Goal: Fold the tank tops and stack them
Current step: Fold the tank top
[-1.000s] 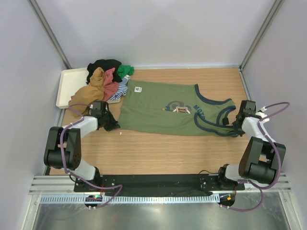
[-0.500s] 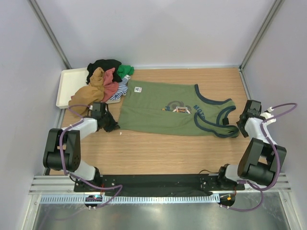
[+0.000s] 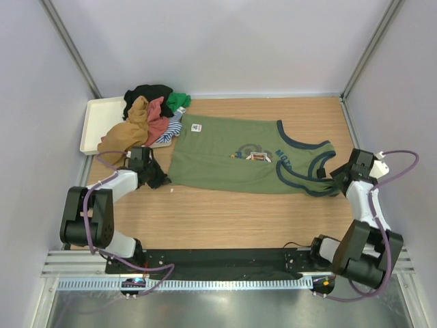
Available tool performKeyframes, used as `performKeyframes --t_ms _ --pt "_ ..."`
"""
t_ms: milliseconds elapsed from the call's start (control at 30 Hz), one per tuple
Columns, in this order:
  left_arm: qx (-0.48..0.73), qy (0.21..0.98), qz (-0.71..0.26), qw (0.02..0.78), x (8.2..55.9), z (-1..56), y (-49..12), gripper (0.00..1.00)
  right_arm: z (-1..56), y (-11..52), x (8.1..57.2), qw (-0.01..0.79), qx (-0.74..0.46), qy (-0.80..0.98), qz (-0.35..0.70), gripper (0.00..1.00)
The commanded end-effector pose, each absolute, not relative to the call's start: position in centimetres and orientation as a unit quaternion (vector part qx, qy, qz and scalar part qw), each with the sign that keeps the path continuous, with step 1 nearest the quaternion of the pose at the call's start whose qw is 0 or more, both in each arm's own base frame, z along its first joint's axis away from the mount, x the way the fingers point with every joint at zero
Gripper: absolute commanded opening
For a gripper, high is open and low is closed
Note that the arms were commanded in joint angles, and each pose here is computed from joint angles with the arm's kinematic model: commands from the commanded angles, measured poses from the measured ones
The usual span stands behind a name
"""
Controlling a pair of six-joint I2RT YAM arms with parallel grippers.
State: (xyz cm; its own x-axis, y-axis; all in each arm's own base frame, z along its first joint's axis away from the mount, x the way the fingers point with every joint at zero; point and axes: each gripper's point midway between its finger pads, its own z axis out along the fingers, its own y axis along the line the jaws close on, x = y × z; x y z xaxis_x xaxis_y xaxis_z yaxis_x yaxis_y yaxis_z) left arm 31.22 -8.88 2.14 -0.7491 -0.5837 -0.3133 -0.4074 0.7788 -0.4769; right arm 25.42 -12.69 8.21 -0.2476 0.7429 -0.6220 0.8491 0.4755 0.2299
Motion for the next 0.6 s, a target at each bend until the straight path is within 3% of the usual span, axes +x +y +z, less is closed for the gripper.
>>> performKeyframes --t_ms 0,67,167,267,567 --pt "-0.278 0.905 -0.205 0.249 31.6 3.6 -8.8 0.00 6.5 -11.5 27.2 0.330 0.487 0.808 -0.032 0.65" --pt "-0.278 0.906 -0.205 0.246 31.5 3.7 -8.8 0.00 5.3 -11.0 27.7 0.314 0.486 0.815 -0.016 0.59" --pt "-0.279 0.906 -0.204 0.244 31.4 3.8 -8.8 0.00 4.4 -11.2 28.0 0.306 0.493 0.814 -0.019 0.40" --pt "-0.280 0.907 -0.201 0.243 31.5 3.8 -8.7 0.00 4.4 -12.0 27.7 0.301 0.510 0.804 -0.042 0.01" --pt "-0.283 0.907 -0.189 0.247 31.5 3.5 -8.3 0.00 7.1 -16.4 26.5 0.312 0.556 0.754 -0.160 0.01"
